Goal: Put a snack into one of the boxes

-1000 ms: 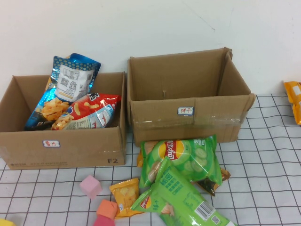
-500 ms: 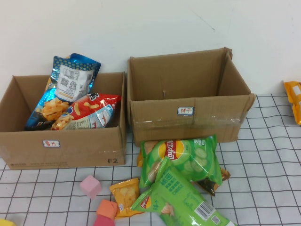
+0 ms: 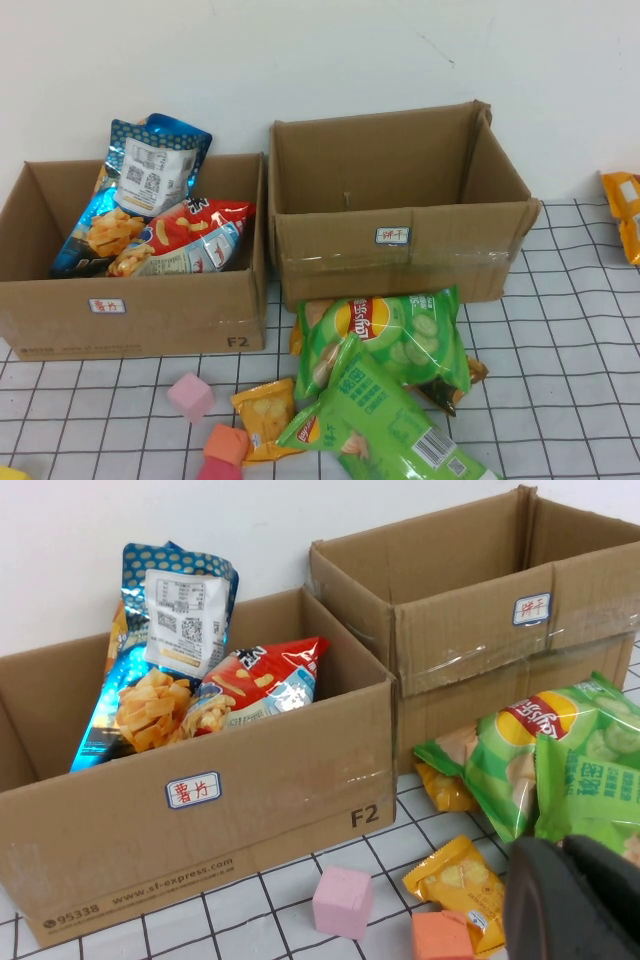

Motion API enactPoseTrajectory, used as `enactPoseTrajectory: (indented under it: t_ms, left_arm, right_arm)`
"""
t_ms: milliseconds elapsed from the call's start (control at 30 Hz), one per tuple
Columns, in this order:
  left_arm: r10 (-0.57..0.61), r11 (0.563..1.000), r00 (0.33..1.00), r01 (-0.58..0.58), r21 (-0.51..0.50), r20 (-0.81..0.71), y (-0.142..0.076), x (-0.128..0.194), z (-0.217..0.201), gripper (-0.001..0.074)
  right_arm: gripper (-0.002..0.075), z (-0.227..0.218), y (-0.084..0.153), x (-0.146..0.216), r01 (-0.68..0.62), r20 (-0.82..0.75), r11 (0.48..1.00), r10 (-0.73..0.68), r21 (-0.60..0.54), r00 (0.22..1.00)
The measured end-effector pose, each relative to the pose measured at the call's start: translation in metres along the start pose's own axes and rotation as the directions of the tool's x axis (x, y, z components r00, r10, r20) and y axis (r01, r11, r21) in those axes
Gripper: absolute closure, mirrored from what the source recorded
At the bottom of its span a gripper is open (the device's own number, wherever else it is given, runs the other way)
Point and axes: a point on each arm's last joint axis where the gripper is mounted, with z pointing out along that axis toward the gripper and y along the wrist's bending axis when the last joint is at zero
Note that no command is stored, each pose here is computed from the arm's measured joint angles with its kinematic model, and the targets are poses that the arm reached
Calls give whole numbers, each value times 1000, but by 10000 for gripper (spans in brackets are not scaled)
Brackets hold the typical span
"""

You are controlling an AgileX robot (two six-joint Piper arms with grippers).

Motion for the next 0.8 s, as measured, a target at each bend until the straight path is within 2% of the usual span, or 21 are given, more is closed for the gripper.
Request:
enactPoseTrajectory:
  t_ms: [133,200,333,433,567,800]
  left_arm:
    - [0,1000,1000,0,0,0,0,0,0,736]
    - [0,1000,1000,0,0,0,0,0,0,736]
    - [-1,1000,1000,1,1,0,0,0,0,736]
    - [-1,1000,1000,1,1,0,0,0,0,736]
    - [-1,1000,1000,1,1,0,0,0,0,736]
    - [-1,1000,1000,1,1,0,0,0,0,736]
  right_arm:
    - [727,-6,-2,18,-73,40,991,69,116,997]
    - [727,-9,-4,27,-131,54,970,122,207,991]
    - [727,-8,-9,44,-212,30,895,218,393,976]
    - [727,-5,-12,56,-249,20,839,274,484,962]
    - [727,-1,-12,73,-270,1,796,320,541,947]
    - [727,3,-9,86,-293,-28,787,366,543,930]
